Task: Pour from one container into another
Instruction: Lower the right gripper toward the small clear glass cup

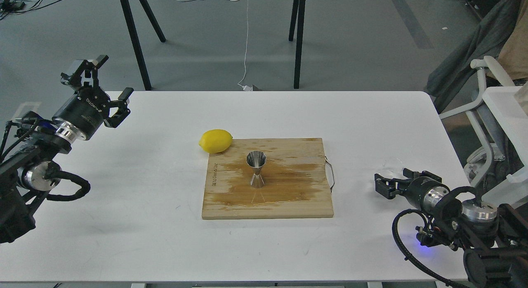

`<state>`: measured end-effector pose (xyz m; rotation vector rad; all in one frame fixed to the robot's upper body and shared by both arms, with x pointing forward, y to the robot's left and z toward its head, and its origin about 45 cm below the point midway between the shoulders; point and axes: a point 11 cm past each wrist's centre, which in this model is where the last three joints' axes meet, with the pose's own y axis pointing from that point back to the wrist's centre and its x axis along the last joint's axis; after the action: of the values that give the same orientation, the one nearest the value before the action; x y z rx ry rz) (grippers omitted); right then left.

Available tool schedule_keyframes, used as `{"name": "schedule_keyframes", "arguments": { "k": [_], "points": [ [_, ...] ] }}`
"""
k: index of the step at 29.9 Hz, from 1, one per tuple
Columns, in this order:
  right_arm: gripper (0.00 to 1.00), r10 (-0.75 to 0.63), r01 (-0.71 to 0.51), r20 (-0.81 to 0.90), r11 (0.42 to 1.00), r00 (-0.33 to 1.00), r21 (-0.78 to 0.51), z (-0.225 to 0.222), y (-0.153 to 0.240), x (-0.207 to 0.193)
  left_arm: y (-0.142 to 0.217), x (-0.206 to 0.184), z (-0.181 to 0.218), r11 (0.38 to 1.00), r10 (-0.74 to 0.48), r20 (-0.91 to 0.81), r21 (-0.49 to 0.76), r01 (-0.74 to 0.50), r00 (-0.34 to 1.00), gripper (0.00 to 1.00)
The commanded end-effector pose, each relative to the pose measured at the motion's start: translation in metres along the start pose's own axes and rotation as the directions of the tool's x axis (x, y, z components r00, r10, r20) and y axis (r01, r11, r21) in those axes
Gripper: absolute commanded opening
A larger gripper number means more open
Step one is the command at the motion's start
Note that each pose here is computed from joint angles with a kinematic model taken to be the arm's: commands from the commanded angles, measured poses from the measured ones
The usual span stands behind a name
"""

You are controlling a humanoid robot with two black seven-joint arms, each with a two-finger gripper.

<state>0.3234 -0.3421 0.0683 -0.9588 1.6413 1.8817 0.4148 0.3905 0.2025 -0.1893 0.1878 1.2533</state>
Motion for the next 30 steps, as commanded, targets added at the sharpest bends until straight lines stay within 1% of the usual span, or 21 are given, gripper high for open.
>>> {"name": "schedule_keyframes", "arguments": {
  "k": [1,8,13,17,23,26,30],
  "points": [
    [0.85,-0.004,0.004,0.001,1.000,1.000,0.003,-0.0003,-0.0020,-0.0020,0.0003,0.0007,-0.0001,1.000,0.002,0.001,0.001,-0.002,1.000,1.00],
    [0.82,-0.010,0.010,0.001,1.000,1.000,0.008,-0.0022,-0.0027,-0.0047,0.0038,0.0076,-0.0025,1.000,0.024,0.008,0.010,-0.024,1.000,1.00],
    [0.77,-0.013,0.013,0.002,1.000,1.000,0.012,-0.0036,-0.0033,-0.0054,0.0054,0.0087,-0.0040,1.000,0.028,0.007,0.013,-0.028,1.000,1.00],
    [0.66,-0.009,0.009,0.002,1.000,1.000,0.017,-0.0048,-0.0035,-0.0038,0.0052,0.0082,-0.0040,1.000,0.027,0.006,0.012,-0.027,1.000,1.00],
    [0.61,-0.009,0.009,0.002,1.000,1.000,0.021,-0.0054,-0.0035,-0.0038,0.0060,0.0087,-0.0050,0.999,0.028,0.007,0.015,-0.028,1.000,1.00],
    [0.52,-0.010,0.010,0.001,1.000,1.000,0.020,-0.0050,-0.0036,-0.0037,0.0062,0.0092,-0.0051,0.999,0.029,0.007,0.016,-0.030,1.000,1.00],
    [0.45,-0.014,0.014,-0.005,1.000,1.000,0.018,-0.0040,-0.0039,-0.0038,0.0087,0.0101,-0.0080,0.999,0.033,0.005,0.022,-0.033,0.999,1.00]
  ]
}}
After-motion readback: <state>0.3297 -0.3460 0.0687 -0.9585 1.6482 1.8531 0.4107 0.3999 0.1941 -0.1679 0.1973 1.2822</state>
